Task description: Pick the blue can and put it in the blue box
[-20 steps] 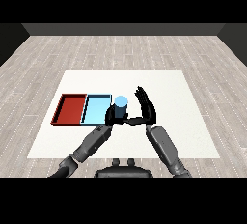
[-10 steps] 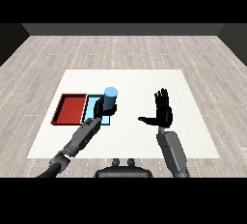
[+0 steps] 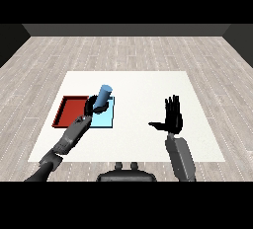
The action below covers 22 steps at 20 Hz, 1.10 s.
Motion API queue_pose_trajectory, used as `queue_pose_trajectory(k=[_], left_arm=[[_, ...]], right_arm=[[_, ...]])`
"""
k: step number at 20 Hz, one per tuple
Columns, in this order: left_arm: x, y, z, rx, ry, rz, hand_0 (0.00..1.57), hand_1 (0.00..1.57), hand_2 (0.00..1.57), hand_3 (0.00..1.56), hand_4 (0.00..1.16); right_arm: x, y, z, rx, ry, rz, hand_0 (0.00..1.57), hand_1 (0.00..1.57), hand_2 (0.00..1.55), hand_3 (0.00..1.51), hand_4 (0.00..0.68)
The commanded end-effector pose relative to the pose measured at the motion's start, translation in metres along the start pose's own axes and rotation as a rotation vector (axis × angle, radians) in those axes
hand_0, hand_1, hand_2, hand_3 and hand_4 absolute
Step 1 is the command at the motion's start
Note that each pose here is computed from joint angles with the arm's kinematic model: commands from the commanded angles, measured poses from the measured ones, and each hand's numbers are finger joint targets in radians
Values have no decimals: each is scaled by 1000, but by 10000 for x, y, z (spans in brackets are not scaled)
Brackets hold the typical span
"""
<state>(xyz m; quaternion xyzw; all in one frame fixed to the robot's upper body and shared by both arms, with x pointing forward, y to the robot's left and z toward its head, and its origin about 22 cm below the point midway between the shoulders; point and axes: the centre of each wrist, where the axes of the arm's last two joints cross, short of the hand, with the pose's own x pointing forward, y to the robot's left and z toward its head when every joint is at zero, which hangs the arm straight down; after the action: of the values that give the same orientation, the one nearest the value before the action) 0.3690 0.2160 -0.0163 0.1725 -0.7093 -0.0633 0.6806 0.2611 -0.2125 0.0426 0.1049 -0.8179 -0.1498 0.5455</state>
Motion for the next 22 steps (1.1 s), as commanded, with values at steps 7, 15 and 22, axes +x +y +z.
queue_pose_trajectory(k=[7, 15, 22], left_arm=[[-510, 14, 27, 29, 487, -315, 732, 732, 686, 480, 914], [-675, -131, 147, 115, 621, -191, 1464, 1464, 1314, 0, 700], [-547, -47, -22, 37, 654, -277, 0, 0, 0, 0, 0]], right_arm=[[-28, -95, -109, -36, 10, -13, 0, 0, 0, 0, 0], [-158, -287, -18, -50, 30, 30, 0, 0, 0, 0, 0], [-213, -297, 30, -62, 33, 13, 0, 0, 0, 0, 0]])
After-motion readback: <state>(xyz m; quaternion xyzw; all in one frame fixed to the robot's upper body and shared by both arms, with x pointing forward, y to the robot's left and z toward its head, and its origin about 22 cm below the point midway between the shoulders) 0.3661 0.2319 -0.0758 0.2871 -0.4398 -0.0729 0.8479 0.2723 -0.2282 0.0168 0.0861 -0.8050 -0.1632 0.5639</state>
